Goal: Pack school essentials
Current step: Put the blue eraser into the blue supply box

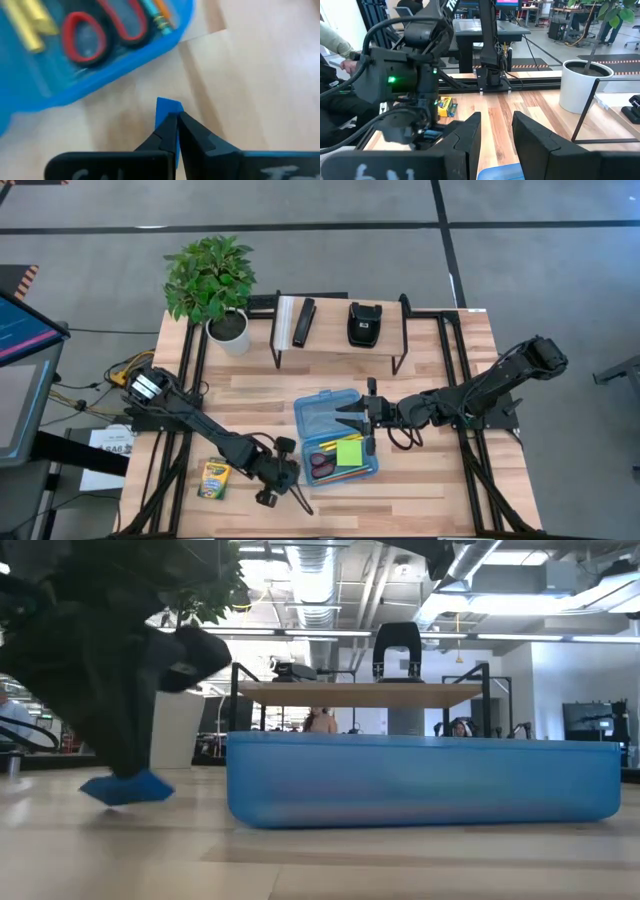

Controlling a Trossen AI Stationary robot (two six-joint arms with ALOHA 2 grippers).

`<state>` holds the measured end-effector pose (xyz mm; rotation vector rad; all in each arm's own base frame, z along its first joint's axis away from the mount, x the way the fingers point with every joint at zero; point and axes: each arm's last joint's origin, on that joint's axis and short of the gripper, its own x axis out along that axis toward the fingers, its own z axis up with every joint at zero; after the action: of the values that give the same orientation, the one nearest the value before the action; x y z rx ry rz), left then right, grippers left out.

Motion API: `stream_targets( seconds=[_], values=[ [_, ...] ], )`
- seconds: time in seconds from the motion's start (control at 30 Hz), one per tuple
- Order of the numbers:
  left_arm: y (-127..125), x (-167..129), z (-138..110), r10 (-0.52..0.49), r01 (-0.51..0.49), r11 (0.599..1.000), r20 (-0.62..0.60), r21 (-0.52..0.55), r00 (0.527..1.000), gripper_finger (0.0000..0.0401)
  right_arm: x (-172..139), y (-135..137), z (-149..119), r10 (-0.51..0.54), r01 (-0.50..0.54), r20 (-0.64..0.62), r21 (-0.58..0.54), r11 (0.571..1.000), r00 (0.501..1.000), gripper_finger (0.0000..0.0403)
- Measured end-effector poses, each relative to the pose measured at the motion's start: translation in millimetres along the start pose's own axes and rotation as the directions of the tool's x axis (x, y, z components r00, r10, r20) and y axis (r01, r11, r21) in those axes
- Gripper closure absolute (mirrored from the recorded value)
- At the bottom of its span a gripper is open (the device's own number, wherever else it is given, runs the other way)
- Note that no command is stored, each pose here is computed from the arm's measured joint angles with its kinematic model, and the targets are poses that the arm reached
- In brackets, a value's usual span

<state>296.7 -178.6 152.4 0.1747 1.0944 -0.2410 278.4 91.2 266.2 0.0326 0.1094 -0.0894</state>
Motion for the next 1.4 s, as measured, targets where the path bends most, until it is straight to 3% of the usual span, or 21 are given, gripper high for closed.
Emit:
stream_targets(
  seconds=[0.23, 0.57, 0.67, 0.9, 1.0, 1.2, 1.4],
  values=[
    [2, -16, 4, 0.017, -0.017, 1.0, 0.041, -0.02, 0.999, 0.0399, 0, 0, 0, 0.0, 0.0, 0.0, 0.0, 1.0, 1.0, 0.0269],
    [2, -17, 5, 0.006, -0.005, 1.0, 0.043, -0.02, 0.999, 0.0397, 0, 0, 0, 0.0, 0.0, 0.001, 0.0, 1.0, 1.0, 0.0269],
    [0, -16, 4, -0.005, 0.006, 1.0, 0.037, -0.02, 0.999, 0.0369, 0, 0, 0, 0.0, 0.0, 0.001, -0.001, 1.0, 1.0, 0.0269],
    [1, -6, -10, 0.052, -0.052, 0.999, 0.001, -0.007, 0.999, 0.0261, 0, 0, 0, 0.0, 0.0, 0.002, 0.0, 1.0, 1.0, 0.0269],
    [4, 0, -17, 0.047, -0.047, 0.999, 0.014, -0.025, 0.999, 0.0242, 0, 0, 0, 0.0, 0.0, 0.002, -0.001, 1.0, 1.0, 0.0269],
    [8, 10, -23, 0.015, -0.012, 0.999, 0.07, -0.049, 0.997, 0.0249, 0, 0, 0, 0.0, 0.0, 0.002, 0.0, 1.0, 1.0, 0.0269],
    [10, 21, -29, 0.005, -0.003, 0.998, 0.037, -0.059, 0.999, 0.0295, 0, 0, 0, 0.0, 0.0, 0.002, 0.0, 1.0, 1.0, 0.0269]
  ],
)
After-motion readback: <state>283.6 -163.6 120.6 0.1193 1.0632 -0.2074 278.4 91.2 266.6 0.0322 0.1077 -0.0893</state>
